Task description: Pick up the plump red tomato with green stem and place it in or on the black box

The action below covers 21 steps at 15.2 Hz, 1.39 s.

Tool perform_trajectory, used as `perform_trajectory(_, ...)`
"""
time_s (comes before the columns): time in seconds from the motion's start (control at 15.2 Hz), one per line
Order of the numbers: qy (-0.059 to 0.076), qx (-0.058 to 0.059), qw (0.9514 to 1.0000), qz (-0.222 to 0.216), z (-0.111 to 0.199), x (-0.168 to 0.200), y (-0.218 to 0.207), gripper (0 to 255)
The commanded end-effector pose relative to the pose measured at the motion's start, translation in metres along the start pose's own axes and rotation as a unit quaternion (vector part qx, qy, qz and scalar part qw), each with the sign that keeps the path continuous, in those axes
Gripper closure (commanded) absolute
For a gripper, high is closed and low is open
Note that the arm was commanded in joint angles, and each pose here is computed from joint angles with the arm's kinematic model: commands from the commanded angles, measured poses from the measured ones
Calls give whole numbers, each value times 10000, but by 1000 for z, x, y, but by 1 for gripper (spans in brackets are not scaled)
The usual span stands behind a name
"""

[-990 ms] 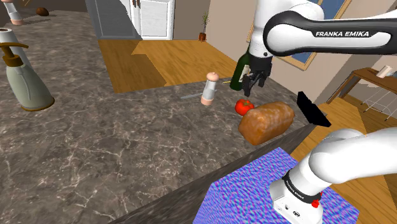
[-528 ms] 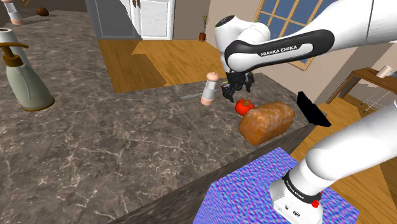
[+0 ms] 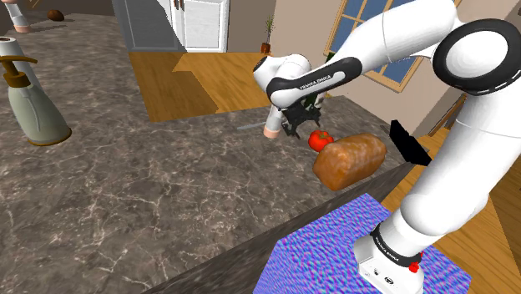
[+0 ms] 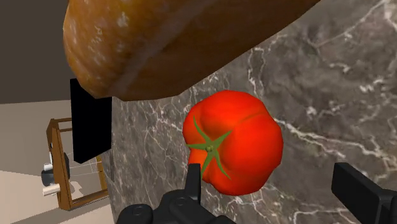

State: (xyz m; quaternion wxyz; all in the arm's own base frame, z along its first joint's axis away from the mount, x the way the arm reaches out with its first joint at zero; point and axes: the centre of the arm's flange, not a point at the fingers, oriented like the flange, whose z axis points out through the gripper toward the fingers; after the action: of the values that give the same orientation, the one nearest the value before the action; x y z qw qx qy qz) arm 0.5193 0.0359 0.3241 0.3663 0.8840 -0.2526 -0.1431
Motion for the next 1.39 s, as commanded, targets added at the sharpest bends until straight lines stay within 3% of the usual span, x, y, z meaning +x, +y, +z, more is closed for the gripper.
perform_trajectory(0.0, -75, -178, 9996, 190, 13, 10, -8, 0)
perform_trajectory(0.46, -75, -178, 9996, 190, 48, 10, -6, 0)
perform_trajectory(0.92, -75, -178, 9996, 190, 48, 10, -6, 0)
perform_trajectory(0.99, -76, -179, 9996, 192, 49, 12, -8, 255)
perform_trajectory(1.32, -78, -178, 9996, 193, 46, 5, -4, 255)
